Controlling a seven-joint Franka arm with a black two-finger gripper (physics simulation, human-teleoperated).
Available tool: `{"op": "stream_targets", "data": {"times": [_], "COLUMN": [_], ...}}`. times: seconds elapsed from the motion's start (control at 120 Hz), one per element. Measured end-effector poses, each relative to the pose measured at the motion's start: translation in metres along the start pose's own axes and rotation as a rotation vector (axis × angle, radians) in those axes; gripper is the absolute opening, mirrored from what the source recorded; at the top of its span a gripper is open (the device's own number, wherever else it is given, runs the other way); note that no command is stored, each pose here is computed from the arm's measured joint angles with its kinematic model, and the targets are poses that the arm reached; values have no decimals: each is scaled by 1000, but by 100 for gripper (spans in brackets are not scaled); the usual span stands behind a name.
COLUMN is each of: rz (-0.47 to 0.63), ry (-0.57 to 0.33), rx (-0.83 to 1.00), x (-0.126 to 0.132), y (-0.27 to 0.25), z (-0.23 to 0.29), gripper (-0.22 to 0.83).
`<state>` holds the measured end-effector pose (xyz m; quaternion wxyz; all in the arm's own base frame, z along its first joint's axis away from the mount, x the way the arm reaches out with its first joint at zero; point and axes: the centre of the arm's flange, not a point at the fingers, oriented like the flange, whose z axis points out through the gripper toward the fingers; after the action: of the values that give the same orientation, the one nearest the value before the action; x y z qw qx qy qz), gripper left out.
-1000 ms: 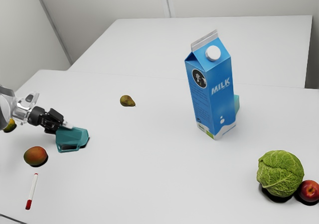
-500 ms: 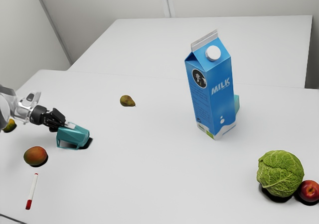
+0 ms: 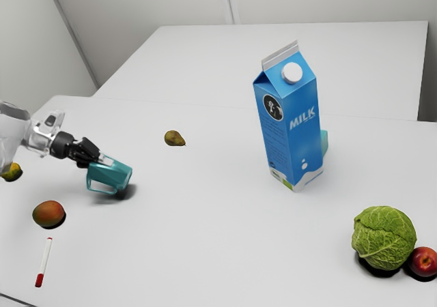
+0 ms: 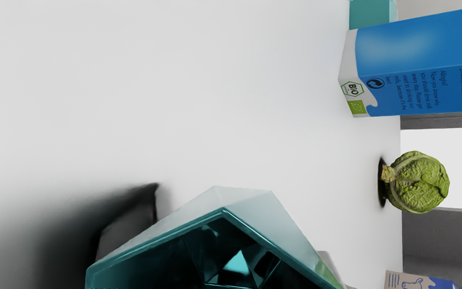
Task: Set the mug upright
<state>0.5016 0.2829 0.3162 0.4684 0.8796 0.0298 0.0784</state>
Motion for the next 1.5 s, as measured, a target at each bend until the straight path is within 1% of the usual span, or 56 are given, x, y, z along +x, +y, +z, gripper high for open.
{"op": "stream_targets", "data": {"times": [0.075,0.133,0.292,0.342,0.442,0.508,0.783,0.975,1.225,1.5], "rz": [10,42,136,149,128,97,27,-9,-97,-201], "ry": [9,3,-61,-87,-121,-126,-154,-147,-96,-17], "rx": [78,178,474,548,648,695,881,993,1053,1062], "x": [3,11,33,38,31,25,9,8,-1,-3], "y": [13,29,74,84,91,92,111,123,130,128], "z": [17,26,34,41,57,62,93,107,120,132], "gripper": [-17,-17,-17,-17,-17,-17,-17,-17,-17,-17]}}
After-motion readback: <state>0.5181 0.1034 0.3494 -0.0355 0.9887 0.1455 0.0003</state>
